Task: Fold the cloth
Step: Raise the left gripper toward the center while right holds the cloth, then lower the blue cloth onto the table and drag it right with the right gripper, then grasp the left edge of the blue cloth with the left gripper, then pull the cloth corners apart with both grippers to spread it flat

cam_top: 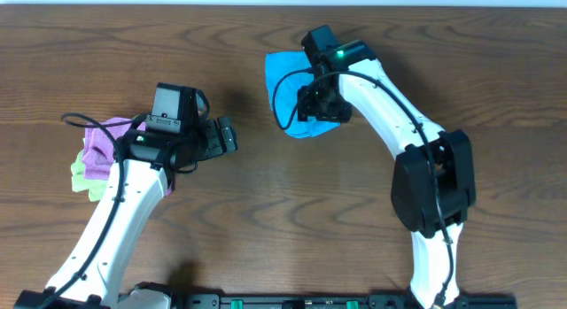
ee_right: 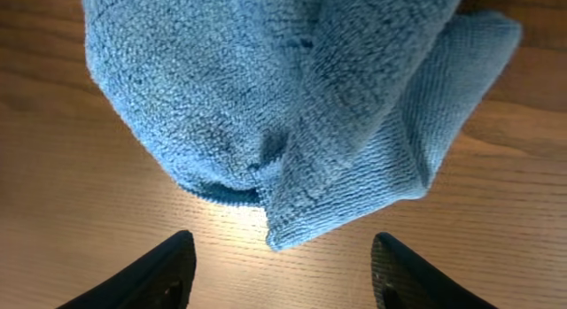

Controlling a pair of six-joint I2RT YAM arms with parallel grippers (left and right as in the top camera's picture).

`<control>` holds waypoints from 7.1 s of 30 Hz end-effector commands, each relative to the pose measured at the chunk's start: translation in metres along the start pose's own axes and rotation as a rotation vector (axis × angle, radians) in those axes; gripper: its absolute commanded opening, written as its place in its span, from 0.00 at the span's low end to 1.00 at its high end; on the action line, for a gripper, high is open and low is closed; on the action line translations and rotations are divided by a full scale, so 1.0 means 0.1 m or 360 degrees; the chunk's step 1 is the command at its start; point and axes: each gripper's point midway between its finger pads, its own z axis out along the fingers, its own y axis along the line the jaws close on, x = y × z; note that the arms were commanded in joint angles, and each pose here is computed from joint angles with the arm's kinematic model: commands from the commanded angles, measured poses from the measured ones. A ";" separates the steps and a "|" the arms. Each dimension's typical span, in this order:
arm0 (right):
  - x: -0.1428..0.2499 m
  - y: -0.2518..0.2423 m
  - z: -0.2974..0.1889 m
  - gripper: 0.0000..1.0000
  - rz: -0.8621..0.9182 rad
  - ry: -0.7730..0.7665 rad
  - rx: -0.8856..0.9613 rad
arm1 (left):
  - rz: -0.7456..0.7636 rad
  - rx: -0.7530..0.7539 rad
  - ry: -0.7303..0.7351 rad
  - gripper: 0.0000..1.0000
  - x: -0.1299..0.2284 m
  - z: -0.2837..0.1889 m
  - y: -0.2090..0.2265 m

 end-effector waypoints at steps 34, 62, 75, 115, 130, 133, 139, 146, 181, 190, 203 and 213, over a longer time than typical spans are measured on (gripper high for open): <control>-0.02 -0.16 0.26 0.07 0.0065 -0.0138 0.0101 | -0.0006 -0.0053 -0.0062 0.95 -0.11 -0.05 0.04; 0.09 -1.17 -0.79 0.03 0.0095 -0.0270 0.0855 | -0.0045 0.0085 0.0008 0.95 -0.03 -0.05 -0.12; -0.11 -2.17 -0.93 0.06 0.0548 -0.0322 0.0909 | -0.0043 0.0120 0.0028 0.95 -0.01 -0.05 -0.16; 0.20 -2.73 -0.88 0.65 0.0751 -0.0048 0.0681 | -0.0239 0.0666 0.0445 1.00 0.55 0.35 -1.43; 0.20 -2.74 -0.88 0.61 0.0736 -0.0042 0.0659 | 0.0002 0.1193 0.0485 0.06 1.05 0.64 -2.66; 0.20 -2.68 -0.86 0.59 0.0702 -0.0023 0.0597 | -0.0040 0.1165 0.0509 0.06 1.15 0.74 -2.71; 0.19 -2.41 -0.78 0.58 0.0587 0.0036 0.0341 | -0.0010 0.1130 0.0499 0.06 1.33 0.94 -2.78; 0.45 -1.99 -0.76 0.50 0.0382 0.0259 0.0036 | 0.0020 0.1075 0.0395 0.05 1.18 1.05 -2.67; 0.86 -1.43 0.18 0.01 -0.0275 0.0298 -0.0292 | 0.0416 0.0727 0.0310 0.06 0.59 0.99 -1.76; 0.76 -1.56 0.22 0.01 -0.0270 0.0246 -0.0167 | 0.0492 0.0735 0.0267 0.06 0.55 0.90 -1.77; 0.78 -1.62 0.26 0.01 -0.0273 0.0246 -0.0114 | 0.0412 0.0700 0.0223 0.05 0.34 0.85 -1.59; 1.00 -1.64 0.46 0.01 -0.0223 0.0308 -0.0122 | 0.0414 0.0696 0.0168 0.06 0.20 0.75 -1.52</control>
